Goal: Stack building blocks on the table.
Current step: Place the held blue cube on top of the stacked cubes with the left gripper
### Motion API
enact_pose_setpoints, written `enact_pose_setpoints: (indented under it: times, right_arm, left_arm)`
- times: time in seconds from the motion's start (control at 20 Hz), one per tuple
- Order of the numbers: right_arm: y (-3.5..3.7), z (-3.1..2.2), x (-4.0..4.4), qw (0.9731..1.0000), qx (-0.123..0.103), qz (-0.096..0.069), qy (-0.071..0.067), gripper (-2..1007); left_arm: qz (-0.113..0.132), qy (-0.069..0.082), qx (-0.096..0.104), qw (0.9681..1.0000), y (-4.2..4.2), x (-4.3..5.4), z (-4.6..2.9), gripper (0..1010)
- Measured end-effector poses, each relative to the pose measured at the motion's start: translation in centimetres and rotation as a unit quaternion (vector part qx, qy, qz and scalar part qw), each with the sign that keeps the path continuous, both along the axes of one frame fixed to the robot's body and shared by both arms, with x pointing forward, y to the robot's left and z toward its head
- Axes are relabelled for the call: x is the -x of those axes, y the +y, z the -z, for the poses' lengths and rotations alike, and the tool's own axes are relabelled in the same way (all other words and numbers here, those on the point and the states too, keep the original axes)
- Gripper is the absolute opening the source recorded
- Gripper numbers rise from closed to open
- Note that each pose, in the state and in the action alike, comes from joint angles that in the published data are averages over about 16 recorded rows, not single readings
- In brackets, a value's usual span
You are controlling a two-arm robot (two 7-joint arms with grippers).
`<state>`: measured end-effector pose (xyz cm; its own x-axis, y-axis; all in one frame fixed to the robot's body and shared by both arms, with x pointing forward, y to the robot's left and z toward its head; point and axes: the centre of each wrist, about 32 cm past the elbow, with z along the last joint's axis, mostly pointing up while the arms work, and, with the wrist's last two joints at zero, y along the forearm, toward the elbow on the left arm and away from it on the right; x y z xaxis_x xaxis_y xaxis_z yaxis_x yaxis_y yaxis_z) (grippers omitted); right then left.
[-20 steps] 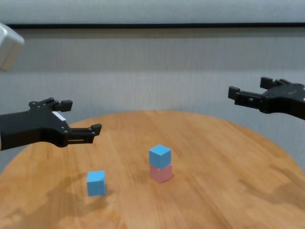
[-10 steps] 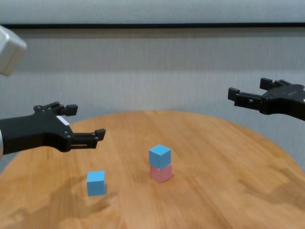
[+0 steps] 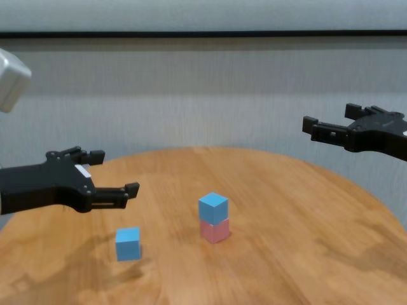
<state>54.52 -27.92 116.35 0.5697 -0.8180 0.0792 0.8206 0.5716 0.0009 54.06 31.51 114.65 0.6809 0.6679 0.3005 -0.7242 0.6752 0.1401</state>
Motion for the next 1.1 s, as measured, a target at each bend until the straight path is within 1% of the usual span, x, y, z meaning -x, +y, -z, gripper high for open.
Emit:
enact_pose_setpoints:
  times: [0.3, 0.55, 1.1]
  right_arm:
    - [0.03, 0.01, -0.04, 1.0, 0.0, -0.001, 0.0, 1005]
    - [0.05, 0.02, -0.05, 1.0, 0.0, -0.001, 0.0, 1005]
    - [0.08, 0.02, -0.07, 1.0, -0.001, -0.001, 0.0, 1005]
  left_arm:
    - [0.011, 0.015, 0.001, 0.9998, 0.36, -0.43, 0.55, 999]
    - [0.019, 0.03, 0.0, 0.9994, 0.39, -0.6, 0.99, 999]
    - [0.029, 0.058, -0.01, 0.9978, 0.05, -0.33, 1.93, 999]
